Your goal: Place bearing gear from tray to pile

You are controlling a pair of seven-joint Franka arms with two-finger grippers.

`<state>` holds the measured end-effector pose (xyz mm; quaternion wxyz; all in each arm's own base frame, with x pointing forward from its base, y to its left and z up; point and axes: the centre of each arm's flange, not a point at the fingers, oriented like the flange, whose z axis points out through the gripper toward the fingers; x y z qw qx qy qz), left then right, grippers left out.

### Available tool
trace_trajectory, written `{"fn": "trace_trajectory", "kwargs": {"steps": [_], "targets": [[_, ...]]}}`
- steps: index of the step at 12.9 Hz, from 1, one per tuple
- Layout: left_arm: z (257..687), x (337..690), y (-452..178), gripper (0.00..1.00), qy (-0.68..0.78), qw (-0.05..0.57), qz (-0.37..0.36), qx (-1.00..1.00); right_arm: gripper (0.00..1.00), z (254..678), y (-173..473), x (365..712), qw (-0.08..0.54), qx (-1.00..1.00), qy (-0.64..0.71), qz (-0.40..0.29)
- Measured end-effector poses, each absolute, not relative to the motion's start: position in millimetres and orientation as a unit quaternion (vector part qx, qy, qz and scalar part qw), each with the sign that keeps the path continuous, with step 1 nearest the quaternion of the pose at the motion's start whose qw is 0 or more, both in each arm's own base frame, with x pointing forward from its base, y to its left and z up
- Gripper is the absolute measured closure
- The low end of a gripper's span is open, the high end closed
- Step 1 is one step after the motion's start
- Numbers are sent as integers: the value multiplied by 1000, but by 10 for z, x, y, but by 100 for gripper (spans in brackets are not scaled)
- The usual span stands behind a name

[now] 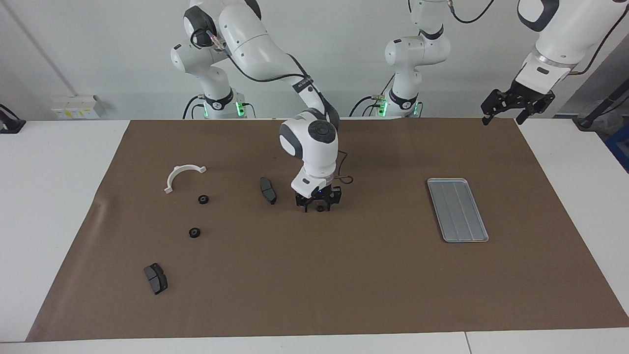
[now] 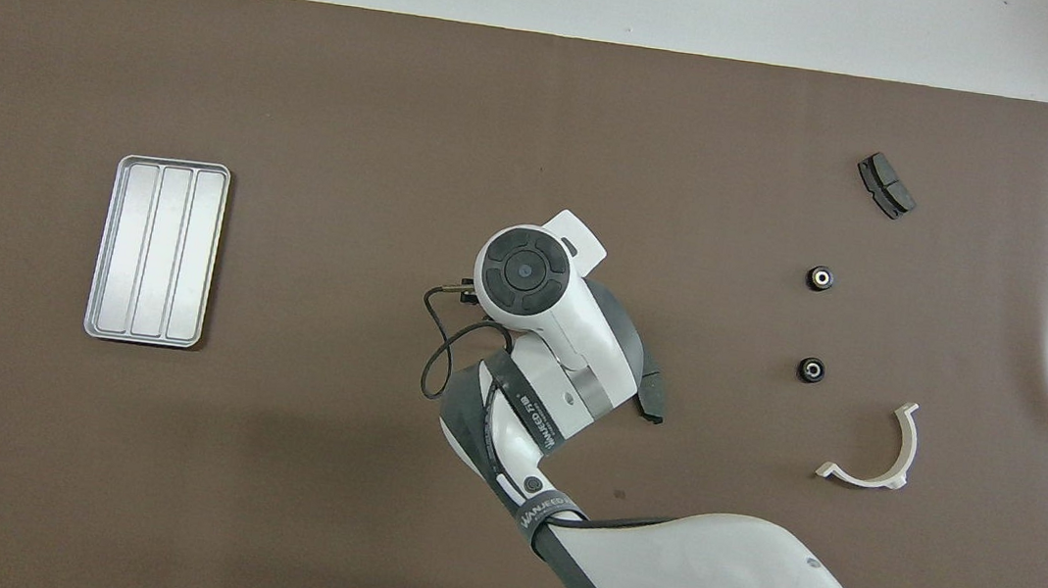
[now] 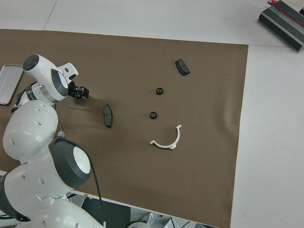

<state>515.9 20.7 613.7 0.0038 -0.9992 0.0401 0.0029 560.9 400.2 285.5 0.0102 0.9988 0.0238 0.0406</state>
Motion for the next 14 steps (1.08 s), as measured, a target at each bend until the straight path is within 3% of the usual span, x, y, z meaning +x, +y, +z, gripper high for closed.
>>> {"fn": "trace_trajectory", "kwargs": {"steps": [7, 8, 9, 11, 14], "targets": [[6041, 5181, 20, 0, 58, 4, 0, -998, 42, 2866, 4043, 5576, 7, 999, 27, 40], [6038, 5187, 20, 0, 58, 4, -2, -998, 49, 2878, 4052, 5569, 6, 999, 27, 40], [6048, 5203, 19, 0, 59, 5, -10, -998, 49, 2878, 4052, 5567, 7, 999, 28, 39], [6058, 5235, 23, 0, 58, 6, -24, -998, 69, 2895, 4056, 5565, 6, 999, 28, 40], [5989, 5244, 82, 0, 51, -1, -18, -999, 76, 2898, 4054, 5566, 5, 999, 27, 40]]}}
